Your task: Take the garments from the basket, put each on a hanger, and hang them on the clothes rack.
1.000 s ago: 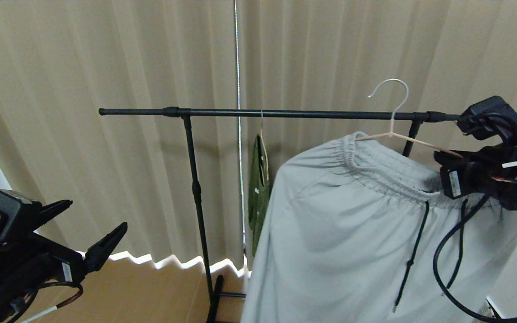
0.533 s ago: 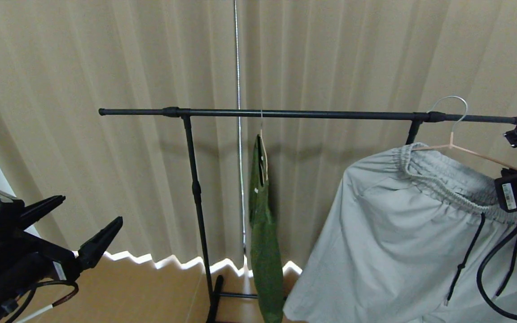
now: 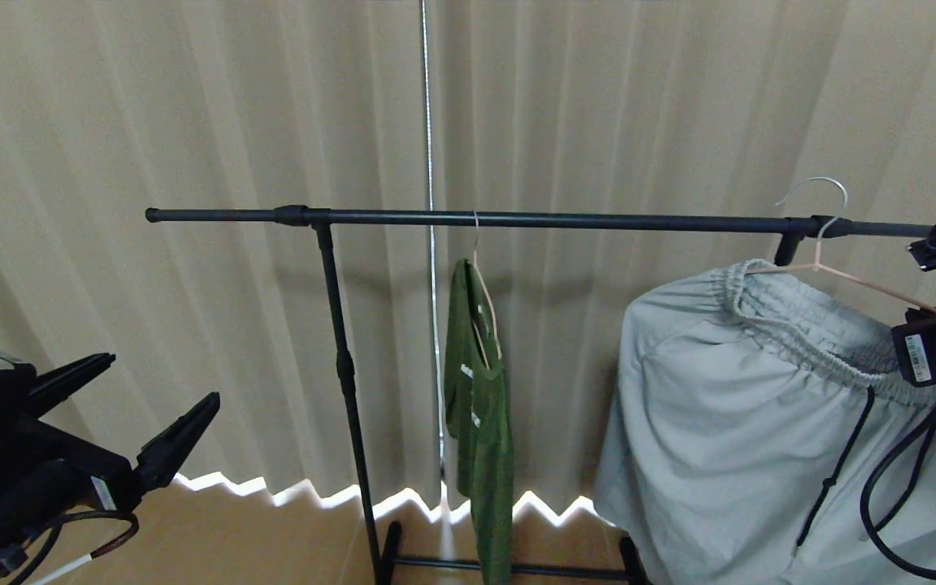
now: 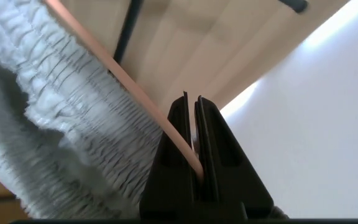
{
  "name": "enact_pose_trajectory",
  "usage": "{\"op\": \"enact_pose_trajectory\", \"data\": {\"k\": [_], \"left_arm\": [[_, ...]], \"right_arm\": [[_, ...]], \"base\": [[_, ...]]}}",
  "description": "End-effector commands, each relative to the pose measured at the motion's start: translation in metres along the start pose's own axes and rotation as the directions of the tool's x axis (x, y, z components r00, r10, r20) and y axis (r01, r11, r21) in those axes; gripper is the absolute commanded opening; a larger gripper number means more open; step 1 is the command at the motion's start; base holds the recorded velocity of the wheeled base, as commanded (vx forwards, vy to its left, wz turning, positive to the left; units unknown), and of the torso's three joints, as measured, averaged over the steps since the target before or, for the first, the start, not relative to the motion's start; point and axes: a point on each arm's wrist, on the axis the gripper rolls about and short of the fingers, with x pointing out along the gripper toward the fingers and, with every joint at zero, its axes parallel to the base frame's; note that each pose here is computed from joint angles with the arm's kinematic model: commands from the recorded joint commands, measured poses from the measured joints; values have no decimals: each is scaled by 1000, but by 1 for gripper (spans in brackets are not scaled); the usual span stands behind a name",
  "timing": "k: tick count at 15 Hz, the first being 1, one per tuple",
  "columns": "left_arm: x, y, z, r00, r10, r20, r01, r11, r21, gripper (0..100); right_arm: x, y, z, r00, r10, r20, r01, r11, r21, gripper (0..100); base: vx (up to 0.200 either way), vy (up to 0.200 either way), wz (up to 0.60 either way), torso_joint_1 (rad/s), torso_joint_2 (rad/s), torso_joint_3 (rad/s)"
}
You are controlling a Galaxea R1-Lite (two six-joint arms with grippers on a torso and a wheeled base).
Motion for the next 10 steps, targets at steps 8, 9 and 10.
{"op": "enact_pose_trajectory", "data": {"k": [8,9,10], "left_arm": [[-1,-1,-4,1000,-6,-18,6,1000,1,100],[-1,-1,-4,1000,-7,-20,7,1000,1,100],[-1,-1,-4,1000,-12,-16,12,1000,-1,100]], "right_arm": [[17,13,-8,998,32,-56,-33,999,-22,0],[20,14,-8,998,29,-54,-30,999,-20,0],[26,16,-7,999,22,-40,-22,1000,-12,0]], "base": [[125,0,0,1,2,4],[0,0,0,0,0,0],[0,0,0,0,0,0]]}}
